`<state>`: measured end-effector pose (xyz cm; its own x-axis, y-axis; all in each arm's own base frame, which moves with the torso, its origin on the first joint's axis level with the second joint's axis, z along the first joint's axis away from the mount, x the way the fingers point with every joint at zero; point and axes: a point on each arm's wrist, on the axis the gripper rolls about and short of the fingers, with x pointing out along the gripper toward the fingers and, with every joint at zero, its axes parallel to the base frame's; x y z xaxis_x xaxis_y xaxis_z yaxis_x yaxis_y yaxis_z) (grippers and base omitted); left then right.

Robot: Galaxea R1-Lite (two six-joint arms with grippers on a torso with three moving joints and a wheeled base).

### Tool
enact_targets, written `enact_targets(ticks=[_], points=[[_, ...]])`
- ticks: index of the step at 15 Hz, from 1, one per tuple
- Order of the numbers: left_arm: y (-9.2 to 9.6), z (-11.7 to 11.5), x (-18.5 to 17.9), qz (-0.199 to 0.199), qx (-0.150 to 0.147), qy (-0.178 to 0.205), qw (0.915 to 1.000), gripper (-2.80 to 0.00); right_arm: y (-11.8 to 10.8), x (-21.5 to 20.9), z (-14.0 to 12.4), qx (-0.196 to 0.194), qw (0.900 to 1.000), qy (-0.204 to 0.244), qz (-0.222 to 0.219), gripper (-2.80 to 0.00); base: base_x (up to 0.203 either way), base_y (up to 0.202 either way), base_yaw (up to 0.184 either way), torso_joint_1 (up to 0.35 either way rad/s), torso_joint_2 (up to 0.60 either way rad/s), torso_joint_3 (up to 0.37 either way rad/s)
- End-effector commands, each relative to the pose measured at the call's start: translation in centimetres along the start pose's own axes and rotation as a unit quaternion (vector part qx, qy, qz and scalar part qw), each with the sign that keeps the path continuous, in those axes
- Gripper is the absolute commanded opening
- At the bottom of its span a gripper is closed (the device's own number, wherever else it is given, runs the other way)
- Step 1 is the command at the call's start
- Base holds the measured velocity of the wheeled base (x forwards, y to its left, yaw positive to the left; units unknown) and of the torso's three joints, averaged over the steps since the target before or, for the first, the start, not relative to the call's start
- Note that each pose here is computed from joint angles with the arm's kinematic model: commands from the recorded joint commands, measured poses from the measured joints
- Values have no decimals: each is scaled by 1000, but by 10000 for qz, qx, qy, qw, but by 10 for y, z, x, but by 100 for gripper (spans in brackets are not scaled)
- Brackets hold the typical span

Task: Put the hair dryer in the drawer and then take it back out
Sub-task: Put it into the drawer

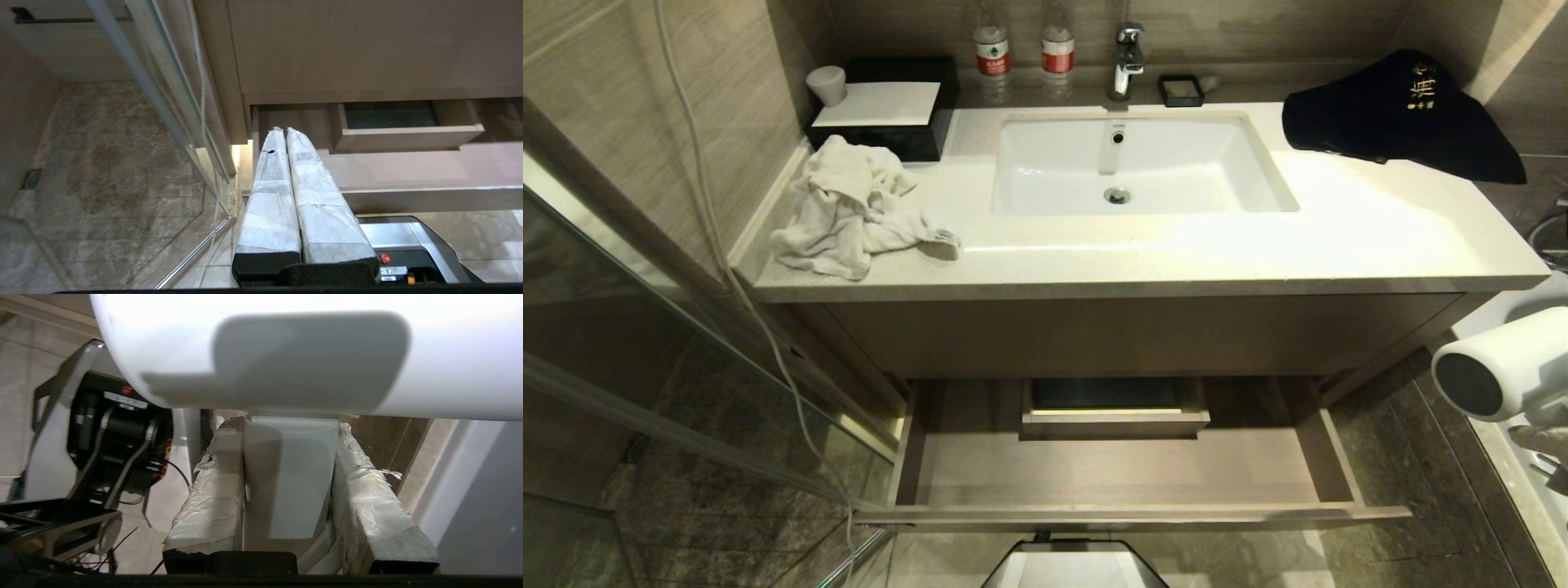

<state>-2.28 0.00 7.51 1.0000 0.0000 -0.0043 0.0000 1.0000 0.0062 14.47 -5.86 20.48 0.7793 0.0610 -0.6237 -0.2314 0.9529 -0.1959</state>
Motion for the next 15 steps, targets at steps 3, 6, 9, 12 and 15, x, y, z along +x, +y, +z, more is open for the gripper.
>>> enact_targets(ticks=[3,6,9,12,15], points=[[0,0,0,0,0,17,10000,-280,6,1,-10,88,9998,160,13,-280,0,0,0,-162,309,137],[0,0,0,0,0,17,10000,-280,7,3,-13,119,9996,250,18,-280,0,0,0,-180,315,139],[0,0,0,0,0,17,10000,-280,7,4,-15,133,9995,277,41,-280,0,0,0,-176,329,139],[0,0,0,0,0,17,10000,-280,8,6,-17,156,9993,321,75,-280,0,0,0,-185,332,145],[0,0,0,0,0,17,10000,-280,8,6,-17,169,9993,328,64,-280,0,0,0,-196,348,141]])
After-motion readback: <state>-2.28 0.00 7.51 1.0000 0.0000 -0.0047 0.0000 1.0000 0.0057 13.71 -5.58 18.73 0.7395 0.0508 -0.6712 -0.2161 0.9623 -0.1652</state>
